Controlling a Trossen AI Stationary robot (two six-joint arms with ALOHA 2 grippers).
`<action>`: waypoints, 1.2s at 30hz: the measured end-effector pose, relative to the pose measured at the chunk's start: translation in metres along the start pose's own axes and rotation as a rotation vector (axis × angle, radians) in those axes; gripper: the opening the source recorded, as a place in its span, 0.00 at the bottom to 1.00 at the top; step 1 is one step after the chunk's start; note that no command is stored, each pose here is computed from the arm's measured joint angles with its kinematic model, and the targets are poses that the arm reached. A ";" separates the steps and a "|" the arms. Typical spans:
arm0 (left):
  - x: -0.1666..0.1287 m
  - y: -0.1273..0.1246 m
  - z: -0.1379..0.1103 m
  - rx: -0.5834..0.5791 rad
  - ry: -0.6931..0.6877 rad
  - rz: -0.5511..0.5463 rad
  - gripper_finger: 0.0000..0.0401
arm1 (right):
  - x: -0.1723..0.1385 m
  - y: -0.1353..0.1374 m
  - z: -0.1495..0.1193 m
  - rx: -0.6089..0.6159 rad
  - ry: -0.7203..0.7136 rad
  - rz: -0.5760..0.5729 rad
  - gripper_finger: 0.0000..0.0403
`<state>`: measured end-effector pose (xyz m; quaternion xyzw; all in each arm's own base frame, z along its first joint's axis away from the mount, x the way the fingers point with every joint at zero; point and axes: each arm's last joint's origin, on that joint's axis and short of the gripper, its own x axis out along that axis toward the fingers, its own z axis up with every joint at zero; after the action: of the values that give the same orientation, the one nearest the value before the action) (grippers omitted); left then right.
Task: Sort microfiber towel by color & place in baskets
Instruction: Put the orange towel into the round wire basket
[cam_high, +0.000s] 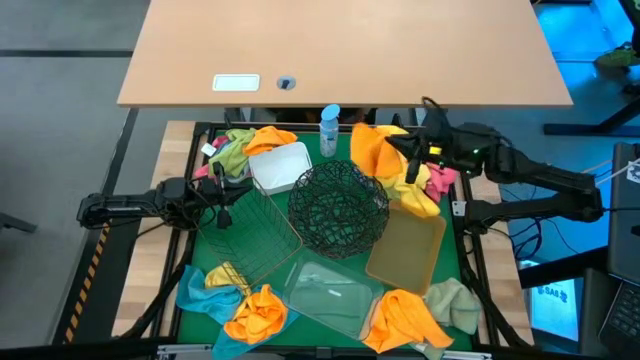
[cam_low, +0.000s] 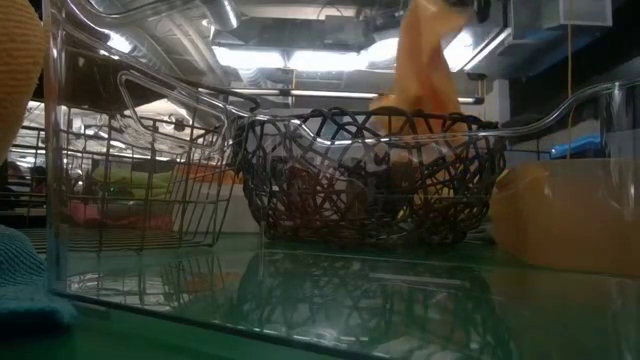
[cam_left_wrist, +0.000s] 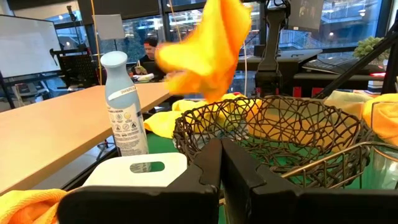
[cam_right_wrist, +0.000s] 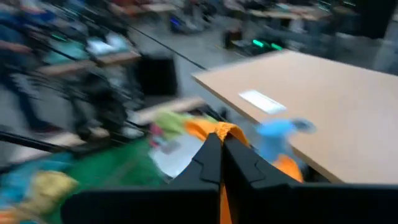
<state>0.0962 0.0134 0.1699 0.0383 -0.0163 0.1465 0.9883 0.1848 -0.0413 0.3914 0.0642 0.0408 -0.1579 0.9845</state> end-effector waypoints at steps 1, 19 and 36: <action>0.000 0.000 0.000 0.000 0.000 0.000 0.00 | 0.000 0.002 0.004 0.004 -0.033 0.046 0.00; 0.000 0.000 0.000 -0.001 0.000 0.000 0.00 | 0.047 0.020 0.003 0.114 -0.087 0.505 0.00; 0.000 0.000 0.000 0.000 0.000 0.000 0.00 | 0.096 0.018 -0.058 0.173 0.332 0.450 0.04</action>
<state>0.0962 0.0134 0.1699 0.0383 -0.0163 0.1466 0.9883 0.2780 -0.0455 0.3260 0.1804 0.1723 0.0743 0.9655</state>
